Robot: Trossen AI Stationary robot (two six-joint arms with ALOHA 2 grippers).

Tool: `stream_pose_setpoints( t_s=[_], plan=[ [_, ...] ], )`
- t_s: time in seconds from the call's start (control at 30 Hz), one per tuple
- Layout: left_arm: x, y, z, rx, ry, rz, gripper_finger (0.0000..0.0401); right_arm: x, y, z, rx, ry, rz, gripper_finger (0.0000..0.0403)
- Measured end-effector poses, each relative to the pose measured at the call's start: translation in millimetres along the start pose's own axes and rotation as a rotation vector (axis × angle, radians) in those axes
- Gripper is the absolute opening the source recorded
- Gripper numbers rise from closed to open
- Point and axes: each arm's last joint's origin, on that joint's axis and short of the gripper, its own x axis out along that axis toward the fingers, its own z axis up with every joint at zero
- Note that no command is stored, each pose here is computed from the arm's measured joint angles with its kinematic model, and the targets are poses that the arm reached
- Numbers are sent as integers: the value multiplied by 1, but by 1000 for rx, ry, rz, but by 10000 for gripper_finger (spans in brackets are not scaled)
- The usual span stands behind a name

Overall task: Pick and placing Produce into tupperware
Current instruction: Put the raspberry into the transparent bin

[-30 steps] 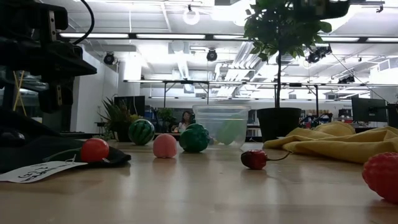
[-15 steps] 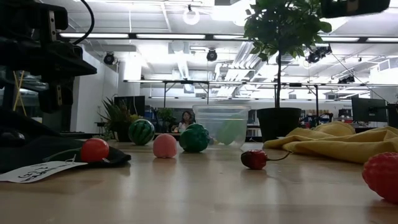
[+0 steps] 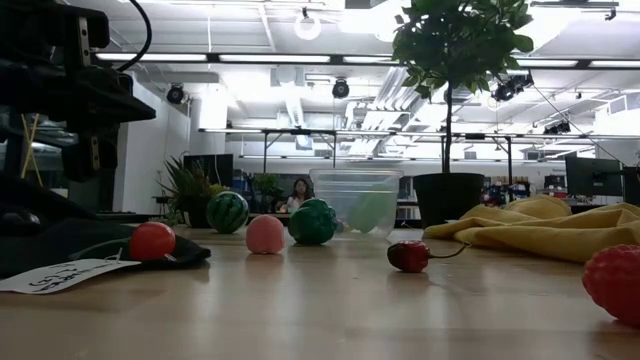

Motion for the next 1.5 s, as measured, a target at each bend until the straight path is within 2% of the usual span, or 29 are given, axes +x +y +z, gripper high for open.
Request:
stream_pose_setpoints(
  t_s=[0.4, 0.73, 0.93, 1.17, 1.5],
  plan=[
    [0, 0, 0, 0, 0, 0, 1, 32, 14, -14, 33, 135, -107, 103],
    [0, 0, 0, 0, 0, 0, 1, 46, 19, -20, 27, 150, -107, 105],
    [0, 0, 0, 0, 0, 0, 1, 59, 19, -22, 36, 160, -139, 135],
    [0, 0, 0, 0, 0, 0, 1, 70, 17, -24, 93, 157, -183, 165],
    [0, 0, 0, 0, 0, 0, 1, 71, 19, -28, 257, 129, -204, 167]
  ],
)
